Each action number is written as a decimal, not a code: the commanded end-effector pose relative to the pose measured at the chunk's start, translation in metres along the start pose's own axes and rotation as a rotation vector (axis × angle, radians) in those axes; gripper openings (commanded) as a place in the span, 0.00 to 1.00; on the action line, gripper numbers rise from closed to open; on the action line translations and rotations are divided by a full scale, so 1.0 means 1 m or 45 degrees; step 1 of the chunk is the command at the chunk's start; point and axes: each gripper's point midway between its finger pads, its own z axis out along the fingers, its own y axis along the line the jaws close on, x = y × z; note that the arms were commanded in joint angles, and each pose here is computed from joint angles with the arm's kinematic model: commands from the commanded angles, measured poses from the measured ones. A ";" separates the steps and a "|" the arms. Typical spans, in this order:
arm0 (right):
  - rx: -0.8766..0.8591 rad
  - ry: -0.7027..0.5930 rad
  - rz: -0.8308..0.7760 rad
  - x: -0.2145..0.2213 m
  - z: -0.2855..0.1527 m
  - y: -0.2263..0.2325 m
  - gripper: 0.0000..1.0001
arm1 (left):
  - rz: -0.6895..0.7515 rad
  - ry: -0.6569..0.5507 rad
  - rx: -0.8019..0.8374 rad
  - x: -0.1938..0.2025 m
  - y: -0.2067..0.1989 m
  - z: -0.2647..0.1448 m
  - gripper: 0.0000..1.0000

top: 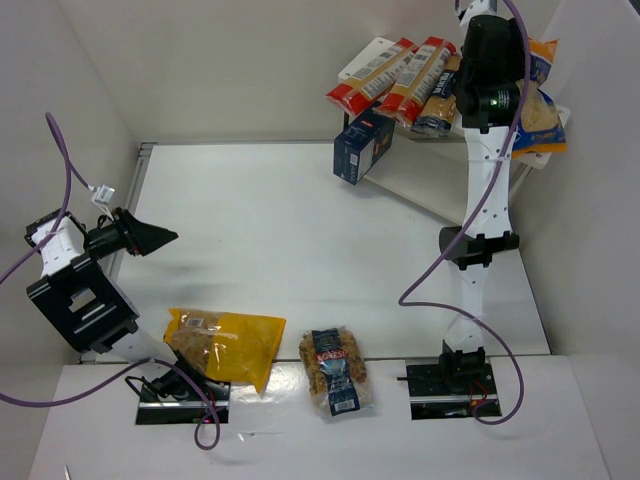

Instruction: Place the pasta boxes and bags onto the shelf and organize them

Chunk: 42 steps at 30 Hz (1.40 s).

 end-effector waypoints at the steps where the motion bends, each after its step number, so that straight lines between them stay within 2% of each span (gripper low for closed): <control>1: 0.077 -0.094 0.137 -0.019 -0.005 -0.020 0.67 | 0.100 -0.035 0.012 -0.008 -0.007 0.000 0.89; 2: 0.077 -0.094 0.148 -0.019 -0.005 -0.019 0.74 | 0.100 -0.035 0.012 -0.008 -0.007 0.000 0.89; 5: 0.058 -0.112 0.161 -0.025 -0.010 -0.013 0.85 | 0.100 -0.035 0.012 -0.008 -0.007 0.000 0.89; 9: 0.019 -0.128 0.157 -0.031 -0.013 0.001 0.93 | 0.111 -0.036 0.011 -0.008 -0.009 0.000 0.89; 12: -0.050 -0.191 0.203 -0.046 -0.030 0.011 1.00 | 0.123 -0.036 0.010 -0.009 -0.011 0.000 0.89; 21: -0.368 -0.409 0.315 -0.090 -0.105 0.043 1.00 | 0.146 -0.028 0.001 -0.010 -0.014 -0.001 0.89; 26: -0.615 -0.569 0.419 -0.109 -0.149 0.043 1.00 | 0.146 -0.028 0.001 -0.010 -0.014 -0.001 0.89; 32: -1.032 -0.691 0.300 -0.108 -0.210 0.082 1.00 | 0.160 -0.019 -0.007 -0.009 -0.016 -0.002 0.89; 33: -1.182 -0.758 0.270 -0.111 -0.234 0.093 1.00 | 0.173 -0.019 -0.008 -0.010 -0.018 -0.002 0.89; 34: -1.293 -0.744 0.214 -0.105 -0.247 0.112 1.00 | 0.187 -0.010 -0.016 -0.010 -0.019 -0.002 0.89; 38: -1.539 -0.828 0.104 -0.102 -0.298 0.132 1.00 | 0.194 0.010 -0.032 -0.006 -0.023 -0.004 0.89; 39: -1.600 -0.881 0.090 -0.103 -0.322 0.131 1.00 | 0.211 0.009 -0.034 -0.008 -0.026 -0.004 0.90; 42: -1.781 -0.898 0.009 -0.095 -0.366 0.155 1.00 | 0.224 0.028 -0.059 -0.003 -0.032 -0.005 0.90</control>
